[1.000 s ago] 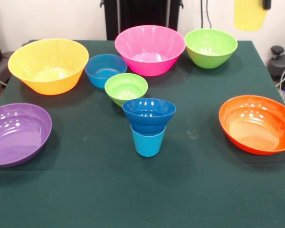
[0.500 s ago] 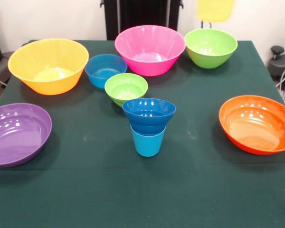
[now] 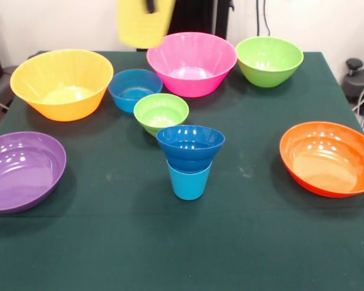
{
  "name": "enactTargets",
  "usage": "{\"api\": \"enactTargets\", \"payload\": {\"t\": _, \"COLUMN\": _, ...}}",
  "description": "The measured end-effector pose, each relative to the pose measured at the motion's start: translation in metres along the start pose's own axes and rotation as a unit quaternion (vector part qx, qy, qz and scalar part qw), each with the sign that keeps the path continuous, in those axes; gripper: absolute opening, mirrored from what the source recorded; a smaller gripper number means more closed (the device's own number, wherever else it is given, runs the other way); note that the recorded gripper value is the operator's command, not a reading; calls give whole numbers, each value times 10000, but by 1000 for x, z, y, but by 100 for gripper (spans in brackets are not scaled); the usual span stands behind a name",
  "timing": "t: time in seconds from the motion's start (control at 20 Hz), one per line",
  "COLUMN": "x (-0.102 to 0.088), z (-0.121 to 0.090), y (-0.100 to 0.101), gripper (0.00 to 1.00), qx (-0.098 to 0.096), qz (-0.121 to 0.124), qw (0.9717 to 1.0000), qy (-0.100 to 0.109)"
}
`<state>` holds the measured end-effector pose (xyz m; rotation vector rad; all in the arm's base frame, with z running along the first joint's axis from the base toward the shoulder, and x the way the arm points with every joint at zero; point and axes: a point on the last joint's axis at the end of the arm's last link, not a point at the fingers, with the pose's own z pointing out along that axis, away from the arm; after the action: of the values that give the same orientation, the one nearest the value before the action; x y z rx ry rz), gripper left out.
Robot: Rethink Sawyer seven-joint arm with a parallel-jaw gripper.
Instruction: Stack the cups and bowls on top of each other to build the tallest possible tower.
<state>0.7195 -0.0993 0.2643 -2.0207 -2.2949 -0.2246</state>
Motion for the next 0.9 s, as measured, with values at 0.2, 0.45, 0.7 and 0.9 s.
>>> {"api": "enactTargets", "payload": {"t": 0.2, "x": -39, "z": -3, "y": 11, "gripper": 0, "qx": 165, "qz": -4, "qw": 9999, "qy": 18}}
{"api": "enactTargets", "payload": {"t": 0.45, "x": -76, "z": -1, "y": 38, "gripper": 0, "qx": 331, "qz": -122, "qw": 9994, "qy": 31}}
{"api": "enactTargets", "payload": {"t": 0.7, "x": -82, "z": 7, "y": 63, "gripper": 0, "qx": 372, "qz": -297, "qw": 9988, "qy": 79}}
{"api": "enactTargets", "payload": {"t": 0.9, "x": -77, "z": 15, "y": 85, "gripper": 0, "qx": 318, "qz": -472, "qw": 9984, "qy": 76}}
